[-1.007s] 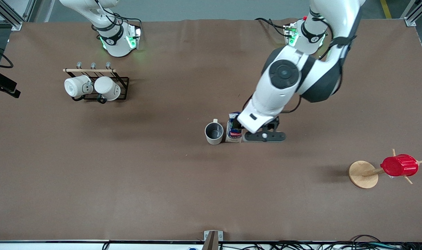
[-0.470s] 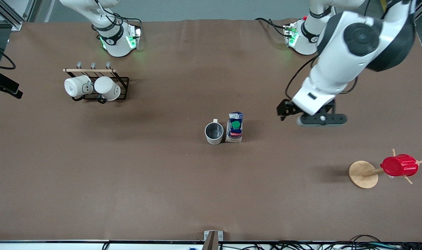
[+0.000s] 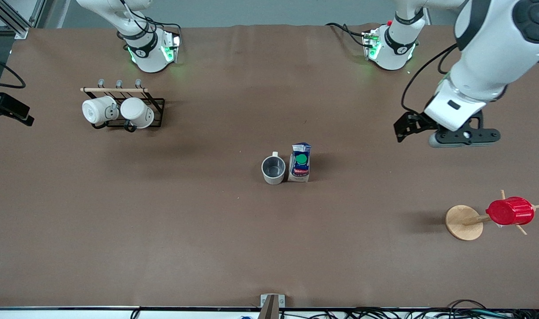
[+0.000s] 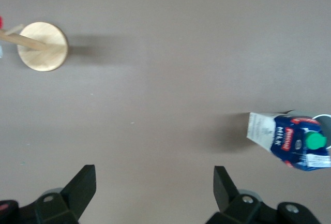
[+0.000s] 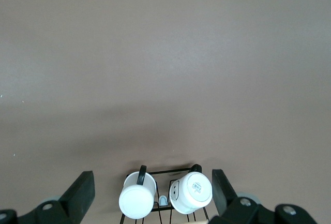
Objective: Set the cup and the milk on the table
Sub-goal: 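Open the left gripper and withdraw it from the carton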
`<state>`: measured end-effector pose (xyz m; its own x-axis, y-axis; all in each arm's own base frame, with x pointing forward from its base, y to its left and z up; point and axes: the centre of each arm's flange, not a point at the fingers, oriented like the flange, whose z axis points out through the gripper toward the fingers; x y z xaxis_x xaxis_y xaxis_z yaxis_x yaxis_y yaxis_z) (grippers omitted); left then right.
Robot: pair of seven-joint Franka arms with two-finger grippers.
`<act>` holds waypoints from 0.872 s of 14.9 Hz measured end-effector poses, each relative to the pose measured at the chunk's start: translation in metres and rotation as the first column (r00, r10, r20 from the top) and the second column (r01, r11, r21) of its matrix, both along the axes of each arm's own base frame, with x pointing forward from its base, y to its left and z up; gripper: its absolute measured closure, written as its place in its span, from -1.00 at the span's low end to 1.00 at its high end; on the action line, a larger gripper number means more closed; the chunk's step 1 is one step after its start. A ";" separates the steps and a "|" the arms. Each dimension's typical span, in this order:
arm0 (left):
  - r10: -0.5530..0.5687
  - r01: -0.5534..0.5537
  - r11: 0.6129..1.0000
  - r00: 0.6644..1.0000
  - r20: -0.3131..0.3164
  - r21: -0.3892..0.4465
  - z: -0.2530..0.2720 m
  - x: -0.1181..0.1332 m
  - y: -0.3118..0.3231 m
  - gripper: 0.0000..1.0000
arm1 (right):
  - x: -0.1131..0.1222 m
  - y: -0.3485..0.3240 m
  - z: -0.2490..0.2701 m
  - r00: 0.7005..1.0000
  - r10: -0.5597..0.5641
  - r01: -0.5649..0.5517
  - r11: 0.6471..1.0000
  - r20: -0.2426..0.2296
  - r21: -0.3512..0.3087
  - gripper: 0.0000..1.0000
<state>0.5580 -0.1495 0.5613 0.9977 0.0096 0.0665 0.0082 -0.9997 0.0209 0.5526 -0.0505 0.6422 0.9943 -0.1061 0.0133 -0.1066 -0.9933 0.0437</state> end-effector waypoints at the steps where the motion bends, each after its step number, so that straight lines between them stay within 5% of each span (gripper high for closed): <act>1: -0.006 0.006 1.000 1.000 -0.006 0.004 0.001 0.001 0.012 -1.00 | 0.000 0.000 0.000 1.000 0.000 0.000 1.000 0.000 0.000 -1.00; 13: -0.076 0.075 0.997 0.997 0.019 0.015 0.060 -0.001 0.077 -1.00 | 0.000 0.003 0.000 1.000 -0.004 0.004 0.998 0.005 0.059 -1.00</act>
